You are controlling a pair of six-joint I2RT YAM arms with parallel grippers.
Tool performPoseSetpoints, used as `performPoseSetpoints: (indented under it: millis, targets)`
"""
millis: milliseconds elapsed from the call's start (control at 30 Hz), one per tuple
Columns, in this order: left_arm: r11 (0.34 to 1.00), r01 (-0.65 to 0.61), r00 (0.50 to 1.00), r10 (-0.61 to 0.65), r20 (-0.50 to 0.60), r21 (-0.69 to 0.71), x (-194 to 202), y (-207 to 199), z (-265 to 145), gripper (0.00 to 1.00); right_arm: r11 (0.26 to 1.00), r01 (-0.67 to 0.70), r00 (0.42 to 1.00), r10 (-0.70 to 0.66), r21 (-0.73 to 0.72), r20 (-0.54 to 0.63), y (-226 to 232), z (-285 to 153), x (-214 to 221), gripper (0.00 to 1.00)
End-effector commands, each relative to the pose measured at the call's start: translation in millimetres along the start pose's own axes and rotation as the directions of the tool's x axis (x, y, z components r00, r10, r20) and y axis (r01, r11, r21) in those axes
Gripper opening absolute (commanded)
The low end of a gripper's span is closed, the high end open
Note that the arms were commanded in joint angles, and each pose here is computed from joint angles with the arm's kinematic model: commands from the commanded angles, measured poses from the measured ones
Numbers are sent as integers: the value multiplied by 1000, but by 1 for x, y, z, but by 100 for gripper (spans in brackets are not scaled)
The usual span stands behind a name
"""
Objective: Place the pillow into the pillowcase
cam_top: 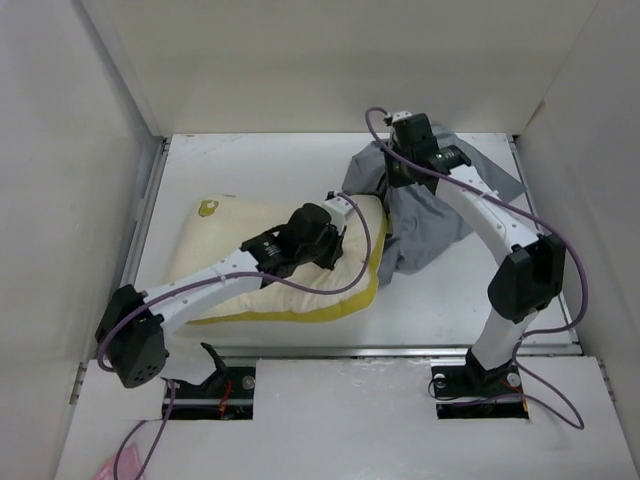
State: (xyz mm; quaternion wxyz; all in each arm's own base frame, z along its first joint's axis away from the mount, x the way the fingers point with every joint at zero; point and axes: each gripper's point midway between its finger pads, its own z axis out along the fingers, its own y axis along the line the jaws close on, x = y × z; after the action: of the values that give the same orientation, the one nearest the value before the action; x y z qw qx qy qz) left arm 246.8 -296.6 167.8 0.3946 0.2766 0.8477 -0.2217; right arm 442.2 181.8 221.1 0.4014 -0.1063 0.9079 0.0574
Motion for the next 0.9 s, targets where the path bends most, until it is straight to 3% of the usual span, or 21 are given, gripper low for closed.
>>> performPoseSetpoints:
  millis: [0, 67, 233, 367, 433, 567, 700, 800, 867]
  targets:
    - [998, 42, 985, -34, 171, -39, -65, 3, 16, 0, 988, 108, 993, -102, -108, 60, 37, -31, 5, 0]
    - [988, 84, 987, -64, 148, -129, -70, 31, 39, 0, 980, 138, 989, -127, -140, 81, 47, -50, 11, 0]
    - [929, 215, 956, -137, 259, -302, -123, 79, 47, 0, 968, 146, 988, -131, -204, 86, 61, -72, 35, 0]
    - [763, 373, 903, -167, 396, -528, -149, 141, 31, 0, 956, 128, 990, -110, -266, 84, 70, -82, 39, 0]
    - [703, 420, 887, -184, 424, -574, -150, 163, 33, 0, 948, 129, 991, -113, -290, 73, 73, -83, 43, 0]
    - [700, 463, 858, -200, 473, -544, -166, 167, 51, 0, 902, 144, 989, -137, -407, 45, 94, -90, 55, 0]
    - [684, 420, 886, -167, 433, -596, -161, 165, 82, 0, 872, 159, 987, -141, -464, 74, 107, -90, 47, 2]
    - [611, 438, 887, -171, 430, -660, -150, 179, 95, 0, 856, 176, 984, -135, -485, 119, 110, -104, 27, 2]
    - [605, 445, 885, -184, 427, -661, -143, 180, 102, 0, 833, 189, 982, -144, -521, 125, 115, -112, 26, 2]
